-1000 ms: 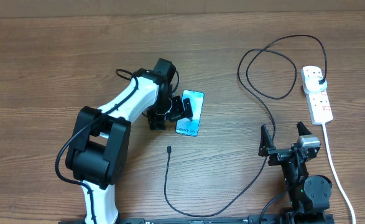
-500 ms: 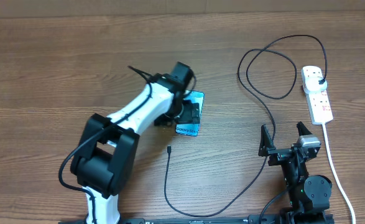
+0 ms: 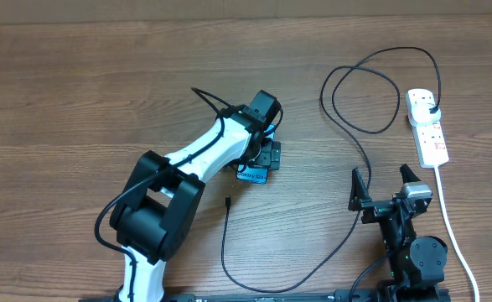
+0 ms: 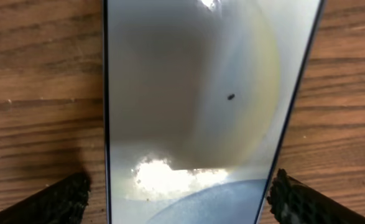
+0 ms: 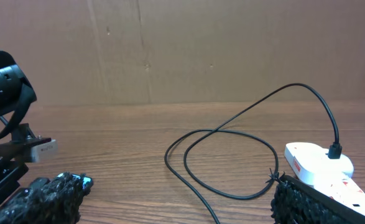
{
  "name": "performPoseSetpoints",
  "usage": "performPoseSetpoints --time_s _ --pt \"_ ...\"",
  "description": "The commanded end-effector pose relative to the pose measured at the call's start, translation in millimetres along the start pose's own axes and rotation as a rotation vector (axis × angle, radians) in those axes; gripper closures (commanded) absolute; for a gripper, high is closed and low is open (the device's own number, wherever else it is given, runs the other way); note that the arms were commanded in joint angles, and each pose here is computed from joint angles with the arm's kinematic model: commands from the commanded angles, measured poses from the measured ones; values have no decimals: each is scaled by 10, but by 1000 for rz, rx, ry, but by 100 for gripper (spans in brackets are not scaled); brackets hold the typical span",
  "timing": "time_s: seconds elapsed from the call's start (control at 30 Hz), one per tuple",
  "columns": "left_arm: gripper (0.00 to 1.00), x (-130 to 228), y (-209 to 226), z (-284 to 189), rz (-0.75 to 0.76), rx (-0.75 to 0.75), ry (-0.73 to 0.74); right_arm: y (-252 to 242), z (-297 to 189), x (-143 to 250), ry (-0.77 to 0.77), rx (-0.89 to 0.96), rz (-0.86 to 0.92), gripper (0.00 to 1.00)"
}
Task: Plug charger to phone and switch on socket
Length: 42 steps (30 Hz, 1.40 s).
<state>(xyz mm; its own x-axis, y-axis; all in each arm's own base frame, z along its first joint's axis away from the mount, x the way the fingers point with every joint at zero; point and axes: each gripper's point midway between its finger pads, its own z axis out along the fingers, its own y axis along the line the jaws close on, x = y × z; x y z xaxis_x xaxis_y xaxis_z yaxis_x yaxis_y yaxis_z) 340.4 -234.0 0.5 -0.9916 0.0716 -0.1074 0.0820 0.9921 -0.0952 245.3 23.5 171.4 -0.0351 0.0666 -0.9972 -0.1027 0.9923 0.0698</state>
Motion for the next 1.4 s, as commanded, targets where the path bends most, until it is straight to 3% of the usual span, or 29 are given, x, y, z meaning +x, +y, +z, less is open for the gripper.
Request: performPoseSetpoints --time_s 0.0,0.07,0.3,0.63,0.97,1.17,1.37 --pt "12 411 187 525 8 -75 171 14 2 20 -3 -7 -8 0" --pt "15 477 224 535 7 -90 199 14 2 20 -3 -7 -8 0" --pt "10 568 302 506 10 -125 236 14 2 20 -3 -7 -8 0" --pt "5 244 197 587 13 -90 92 14 2 20 -3 -7 -8 0" --pt "5 244 197 645 7 -90 91 13 2 20 -3 -6 -8 0" --pt "21 349 190 757 3 -78 141 13 2 20 -3 -6 -8 0" --pt "28 491 126 758 -10 -33 211 14 2 20 -3 -7 -8 0"
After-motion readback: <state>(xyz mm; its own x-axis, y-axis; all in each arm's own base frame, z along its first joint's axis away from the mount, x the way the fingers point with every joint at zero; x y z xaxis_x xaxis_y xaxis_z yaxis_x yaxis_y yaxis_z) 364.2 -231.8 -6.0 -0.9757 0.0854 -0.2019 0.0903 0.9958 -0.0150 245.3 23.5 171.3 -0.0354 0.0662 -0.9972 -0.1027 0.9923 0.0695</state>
